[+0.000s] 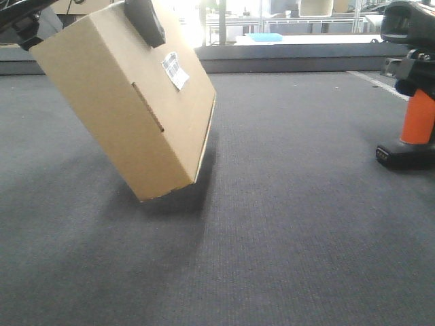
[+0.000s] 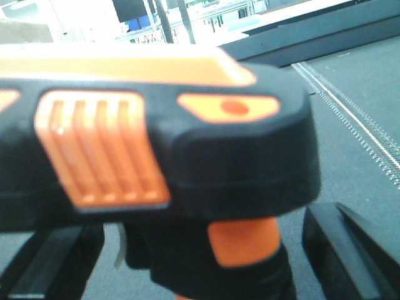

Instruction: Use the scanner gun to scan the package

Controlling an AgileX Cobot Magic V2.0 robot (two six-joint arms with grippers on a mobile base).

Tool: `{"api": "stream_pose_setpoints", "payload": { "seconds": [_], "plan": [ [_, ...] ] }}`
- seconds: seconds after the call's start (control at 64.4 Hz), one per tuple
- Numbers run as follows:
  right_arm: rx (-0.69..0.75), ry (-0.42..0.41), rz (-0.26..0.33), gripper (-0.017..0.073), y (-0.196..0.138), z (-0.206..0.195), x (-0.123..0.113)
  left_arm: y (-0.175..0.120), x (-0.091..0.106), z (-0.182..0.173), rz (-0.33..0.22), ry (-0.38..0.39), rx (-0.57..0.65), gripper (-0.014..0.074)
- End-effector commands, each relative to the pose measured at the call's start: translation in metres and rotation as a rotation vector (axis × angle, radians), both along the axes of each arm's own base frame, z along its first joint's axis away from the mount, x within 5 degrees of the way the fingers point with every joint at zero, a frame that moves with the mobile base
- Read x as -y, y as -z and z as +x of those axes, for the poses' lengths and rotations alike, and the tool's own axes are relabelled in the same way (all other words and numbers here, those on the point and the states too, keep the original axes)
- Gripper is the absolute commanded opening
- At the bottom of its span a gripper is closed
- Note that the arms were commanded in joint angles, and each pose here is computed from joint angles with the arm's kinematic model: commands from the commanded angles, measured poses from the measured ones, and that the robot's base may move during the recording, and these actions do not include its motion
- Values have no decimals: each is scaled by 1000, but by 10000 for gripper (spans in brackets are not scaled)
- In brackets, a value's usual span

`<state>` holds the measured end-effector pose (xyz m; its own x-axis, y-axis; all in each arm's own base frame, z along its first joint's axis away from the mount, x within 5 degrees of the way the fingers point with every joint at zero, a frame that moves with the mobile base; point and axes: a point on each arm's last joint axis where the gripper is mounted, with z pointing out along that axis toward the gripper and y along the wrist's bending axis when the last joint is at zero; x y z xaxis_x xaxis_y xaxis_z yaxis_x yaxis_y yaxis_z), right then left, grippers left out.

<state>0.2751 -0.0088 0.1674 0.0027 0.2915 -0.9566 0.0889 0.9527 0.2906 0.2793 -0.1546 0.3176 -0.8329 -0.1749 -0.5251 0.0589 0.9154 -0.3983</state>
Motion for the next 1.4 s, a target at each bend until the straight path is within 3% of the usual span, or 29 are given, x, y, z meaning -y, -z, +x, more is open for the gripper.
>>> {"api": "stream_pose_setpoints", "payload": {
  "seconds": [0.0,0.341,0.419,0.605,0.714,0.792,1.009,1.195,1.319,1.381],
  "plan": [
    [30,9,2,559,-3,2,1,-7,2,-2,-26,4,31,-111],
    [30,16,5,530,-3,1,1,-7,2,-2,-26,4,31,-111],
    [30,20,7,436,-3,1,2,-7,2,-2,-26,4,31,-111],
    [30,24,8,26,-3,1,2,-7,2,-2,-26,4,31,-111],
    [30,24,8,-170,-3,1,2,-7,2,-2,-26,4,31,-111],
    [28,8,-17,-168,-3,2,1,-7,2,-2,-26,4,31,-111],
    [104,-16,-171,-160,-27,-4,-3,-7,2,-2,-27,4,33,-111],
    [147,25,-279,-160,-56,-15,-6,-8,4,-1,-68,-14,33,-111],
    [135,95,-375,-160,-71,-25,-11,-11,5,1,-119,-56,50,-111],
    [124,131,-394,-160,-77,-30,-14,-12,5,2,-135,-70,54,-111]
  ]
}}
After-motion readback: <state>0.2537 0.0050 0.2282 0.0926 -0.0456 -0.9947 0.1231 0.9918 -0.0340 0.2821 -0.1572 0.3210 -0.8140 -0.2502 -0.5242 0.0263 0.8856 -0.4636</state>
